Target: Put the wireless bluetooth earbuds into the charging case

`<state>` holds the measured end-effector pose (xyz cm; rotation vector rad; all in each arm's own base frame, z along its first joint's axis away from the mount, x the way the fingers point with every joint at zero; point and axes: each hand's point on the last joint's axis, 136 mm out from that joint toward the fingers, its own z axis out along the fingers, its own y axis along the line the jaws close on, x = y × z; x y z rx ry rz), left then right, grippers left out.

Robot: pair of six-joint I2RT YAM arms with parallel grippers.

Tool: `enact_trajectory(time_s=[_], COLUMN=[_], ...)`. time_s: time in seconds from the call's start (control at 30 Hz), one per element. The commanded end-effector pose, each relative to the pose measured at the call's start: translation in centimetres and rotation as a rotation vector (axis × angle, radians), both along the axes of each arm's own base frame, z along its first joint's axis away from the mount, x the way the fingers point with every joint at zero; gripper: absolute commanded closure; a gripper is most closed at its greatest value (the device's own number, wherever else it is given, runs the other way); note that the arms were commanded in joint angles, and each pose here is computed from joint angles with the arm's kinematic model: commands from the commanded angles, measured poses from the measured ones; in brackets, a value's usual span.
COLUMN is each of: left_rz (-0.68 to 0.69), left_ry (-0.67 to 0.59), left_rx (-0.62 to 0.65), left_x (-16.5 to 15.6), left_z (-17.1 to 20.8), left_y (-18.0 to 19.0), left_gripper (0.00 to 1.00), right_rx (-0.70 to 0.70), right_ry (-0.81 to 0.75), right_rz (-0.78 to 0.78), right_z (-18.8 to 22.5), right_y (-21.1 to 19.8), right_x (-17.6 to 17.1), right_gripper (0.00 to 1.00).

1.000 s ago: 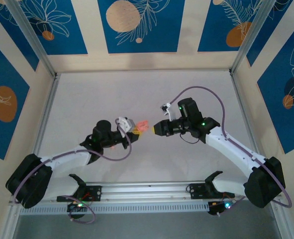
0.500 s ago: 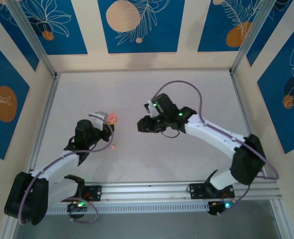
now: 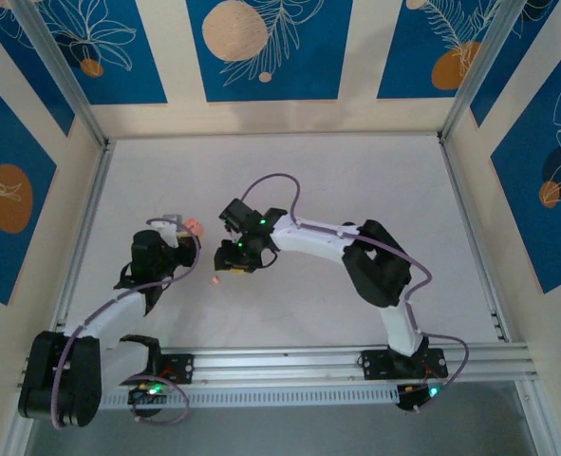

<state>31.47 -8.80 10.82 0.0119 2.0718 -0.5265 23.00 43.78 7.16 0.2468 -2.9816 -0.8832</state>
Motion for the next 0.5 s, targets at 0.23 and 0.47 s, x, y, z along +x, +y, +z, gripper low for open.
enact_trajectory(time_s=[0.23, 0.47], left_rz=[0.029, 0.032], left_ry=[-0.041, -0.065], left_rx=[-0.049, -0.051], left_x=[0.6, 0.5], left_z=[1.0, 1.5], left_y=[0.7, 0.8], left_gripper=[0.87, 0.87], right_rx=[0.011, -0.008], right_ry=[0.111, 0.128], right_rz=[0.014, 0.016], right_z=[-2.4, -3.9], right_y=[2.6, 2.9], right_x=[-0.8, -0.7], right_gripper=[0.56, 0.58])
